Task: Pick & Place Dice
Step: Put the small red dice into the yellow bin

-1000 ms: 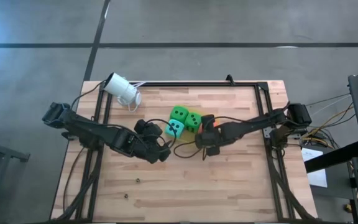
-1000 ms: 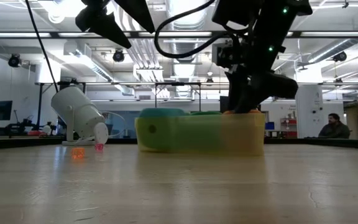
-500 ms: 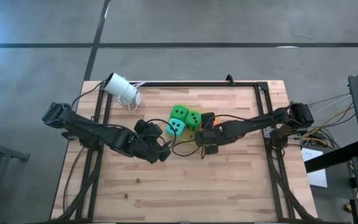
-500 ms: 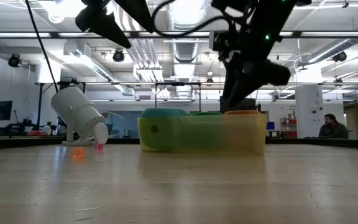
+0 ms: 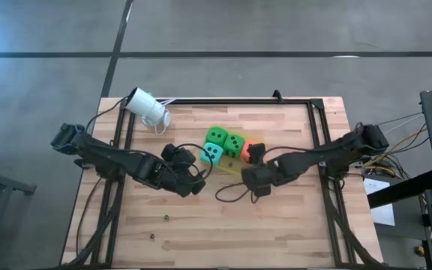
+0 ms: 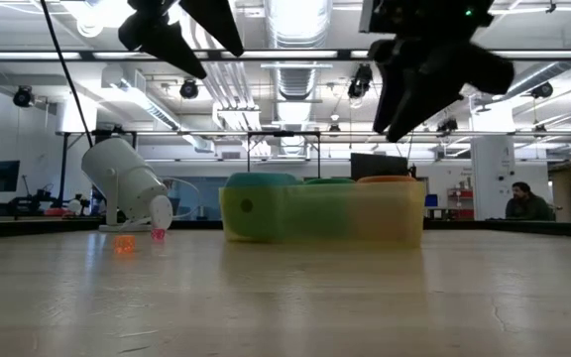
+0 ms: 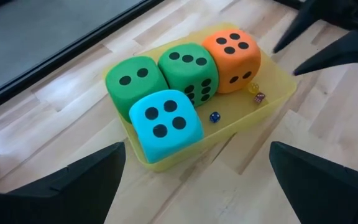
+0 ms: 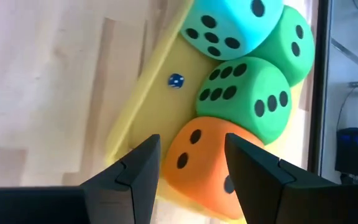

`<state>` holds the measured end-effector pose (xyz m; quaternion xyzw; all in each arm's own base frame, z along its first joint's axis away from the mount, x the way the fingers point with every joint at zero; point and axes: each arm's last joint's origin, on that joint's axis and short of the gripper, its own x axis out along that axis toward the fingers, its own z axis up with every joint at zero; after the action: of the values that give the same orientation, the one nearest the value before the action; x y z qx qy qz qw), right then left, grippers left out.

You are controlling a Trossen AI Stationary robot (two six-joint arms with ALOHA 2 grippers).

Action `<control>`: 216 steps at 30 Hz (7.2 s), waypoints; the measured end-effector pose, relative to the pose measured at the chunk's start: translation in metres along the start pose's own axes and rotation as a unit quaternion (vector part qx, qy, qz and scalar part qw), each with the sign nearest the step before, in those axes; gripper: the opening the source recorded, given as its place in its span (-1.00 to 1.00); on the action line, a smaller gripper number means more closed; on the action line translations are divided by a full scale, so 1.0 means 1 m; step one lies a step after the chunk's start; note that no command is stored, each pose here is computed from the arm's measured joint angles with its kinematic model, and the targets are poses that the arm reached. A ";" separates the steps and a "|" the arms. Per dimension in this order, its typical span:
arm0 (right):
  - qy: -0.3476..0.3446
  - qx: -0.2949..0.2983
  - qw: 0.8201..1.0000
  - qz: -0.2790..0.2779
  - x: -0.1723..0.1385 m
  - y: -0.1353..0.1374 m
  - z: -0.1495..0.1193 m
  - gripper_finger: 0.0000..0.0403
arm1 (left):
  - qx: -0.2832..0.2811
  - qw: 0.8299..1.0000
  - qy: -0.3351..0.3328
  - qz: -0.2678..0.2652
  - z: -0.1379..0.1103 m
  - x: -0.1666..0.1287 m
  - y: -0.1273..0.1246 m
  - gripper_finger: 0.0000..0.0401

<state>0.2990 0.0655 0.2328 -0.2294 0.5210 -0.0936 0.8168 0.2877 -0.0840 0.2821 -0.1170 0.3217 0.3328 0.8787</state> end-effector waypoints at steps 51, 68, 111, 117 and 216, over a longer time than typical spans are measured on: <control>-0.154 0.019 0.987 0.052 -0.077 0.020 -0.040 -0.14 | -0.259 0.914 0.302 0.080 -0.045 0.120 0.131 0.99; -0.157 0.021 0.986 0.052 -0.077 0.020 -0.039 -0.14 | -0.276 0.916 0.278 0.079 -0.068 0.134 0.145 0.99; -0.171 -0.003 0.984 0.047 -0.078 0.020 -0.037 -0.14 | -0.255 0.886 0.366 0.125 -0.050 0.171 0.129 0.99; -0.172 -0.006 0.984 0.047 -0.078 0.020 -0.037 -0.14 | -0.257 0.886 0.366 0.124 -0.050 0.171 0.129 0.82; -0.178 -0.001 0.983 0.048 -0.079 0.020 -0.035 -0.14 | 0.054 0.975 -0.004 -0.214 0.025 0.124 0.032 -0.58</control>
<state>0.2310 0.1040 0.2749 -0.2180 0.3773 -0.0115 0.9000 0.3499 0.0133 0.2213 -0.1348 0.3031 0.1194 0.9358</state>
